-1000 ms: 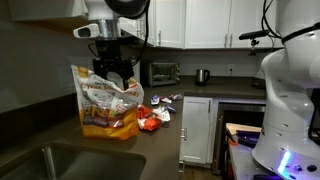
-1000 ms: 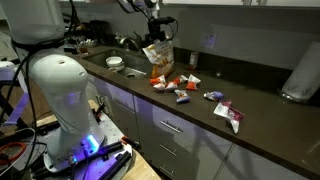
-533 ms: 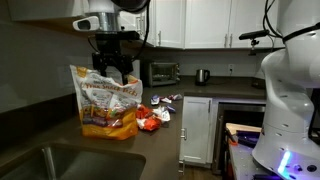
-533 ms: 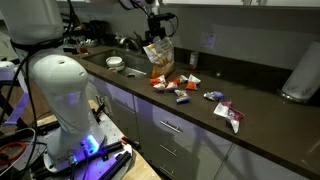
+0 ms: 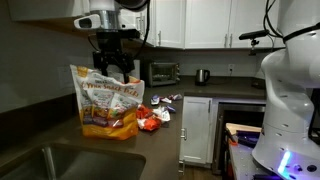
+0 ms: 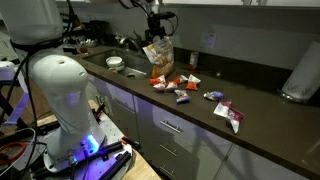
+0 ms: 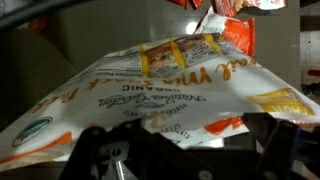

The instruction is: Remove two small packets from the pack on the countertop

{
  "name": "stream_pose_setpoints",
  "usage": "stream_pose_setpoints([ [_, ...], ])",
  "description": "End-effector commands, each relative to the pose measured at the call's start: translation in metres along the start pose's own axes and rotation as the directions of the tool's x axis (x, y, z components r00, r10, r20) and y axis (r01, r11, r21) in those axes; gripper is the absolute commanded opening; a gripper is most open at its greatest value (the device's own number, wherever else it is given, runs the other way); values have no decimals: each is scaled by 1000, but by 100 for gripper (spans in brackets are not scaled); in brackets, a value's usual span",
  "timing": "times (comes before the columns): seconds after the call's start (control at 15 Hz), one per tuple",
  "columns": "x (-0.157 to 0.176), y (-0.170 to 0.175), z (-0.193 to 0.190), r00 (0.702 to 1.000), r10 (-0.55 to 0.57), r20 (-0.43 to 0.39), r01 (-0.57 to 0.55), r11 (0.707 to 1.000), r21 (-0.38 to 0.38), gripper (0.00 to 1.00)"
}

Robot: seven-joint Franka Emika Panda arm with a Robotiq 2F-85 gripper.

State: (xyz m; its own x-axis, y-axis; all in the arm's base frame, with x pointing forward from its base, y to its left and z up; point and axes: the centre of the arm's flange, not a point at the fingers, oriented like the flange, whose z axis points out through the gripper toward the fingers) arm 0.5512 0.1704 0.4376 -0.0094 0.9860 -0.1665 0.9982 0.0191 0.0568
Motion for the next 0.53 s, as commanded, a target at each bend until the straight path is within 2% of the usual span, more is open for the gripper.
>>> stream_pose_setpoints([
  [0.0,-6,-2,-6,996,-88,30,87,996,25,100],
  [0.47,-5,-8,-1,969,-240,54,237,970,58,100],
])
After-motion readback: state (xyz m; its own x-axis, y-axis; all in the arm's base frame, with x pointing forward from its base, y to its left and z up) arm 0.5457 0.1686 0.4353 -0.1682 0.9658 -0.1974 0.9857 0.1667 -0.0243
